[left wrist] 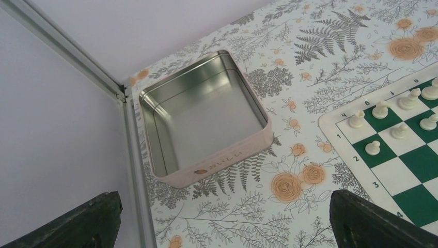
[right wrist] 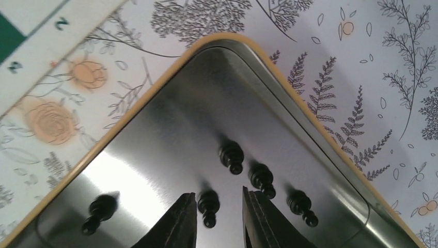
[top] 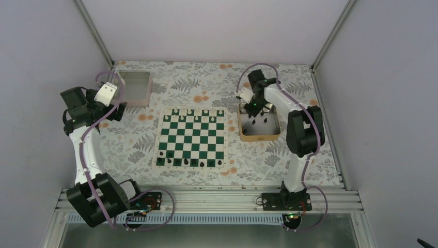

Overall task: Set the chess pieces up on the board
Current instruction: Pick up the chess piece from the storage box.

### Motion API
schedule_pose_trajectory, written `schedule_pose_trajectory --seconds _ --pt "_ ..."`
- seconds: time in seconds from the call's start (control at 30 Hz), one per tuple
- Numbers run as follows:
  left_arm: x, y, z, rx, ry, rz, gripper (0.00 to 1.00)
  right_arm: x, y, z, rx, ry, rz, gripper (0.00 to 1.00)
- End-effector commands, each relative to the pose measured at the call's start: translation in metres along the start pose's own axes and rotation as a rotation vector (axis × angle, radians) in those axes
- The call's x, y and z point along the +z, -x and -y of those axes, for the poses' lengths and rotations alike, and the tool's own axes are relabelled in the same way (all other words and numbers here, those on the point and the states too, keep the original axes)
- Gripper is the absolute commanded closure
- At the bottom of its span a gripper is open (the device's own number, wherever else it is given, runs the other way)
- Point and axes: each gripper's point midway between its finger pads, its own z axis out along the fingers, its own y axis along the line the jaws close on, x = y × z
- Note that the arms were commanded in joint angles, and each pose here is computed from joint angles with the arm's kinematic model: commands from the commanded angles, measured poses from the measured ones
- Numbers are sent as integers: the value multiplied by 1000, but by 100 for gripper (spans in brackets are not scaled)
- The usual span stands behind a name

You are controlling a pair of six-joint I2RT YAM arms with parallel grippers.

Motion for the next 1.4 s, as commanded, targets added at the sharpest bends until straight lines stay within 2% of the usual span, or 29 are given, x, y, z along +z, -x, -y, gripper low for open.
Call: schedule_pose_trajectory --seconds 0.0,0.7,0.77,0.9,1.0,1.17,1.37 --pt "-3 13 -5 9 6 44 0 15 1 20 24 -48 1 74" --pt "-3 11 -2 7 -12 36 0 42 1 17 21 14 -21 73" --pt "-3 11 -1 9 -11 36 0 43 2 18 23 12 -20 76" --pt "-5 10 -2 14 -3 32 0 39 5 19 27 6 -8 87" --pt "-5 10 -2 16 -4 31 0 26 7 20 26 0 2 92" --pt "-6 10 0 14 -5 34 0 -16 17 6 -9 -30 18 94" --pt "-6 12 0 7 -11 41 0 -78 72 -62 -166 -26 112 94"
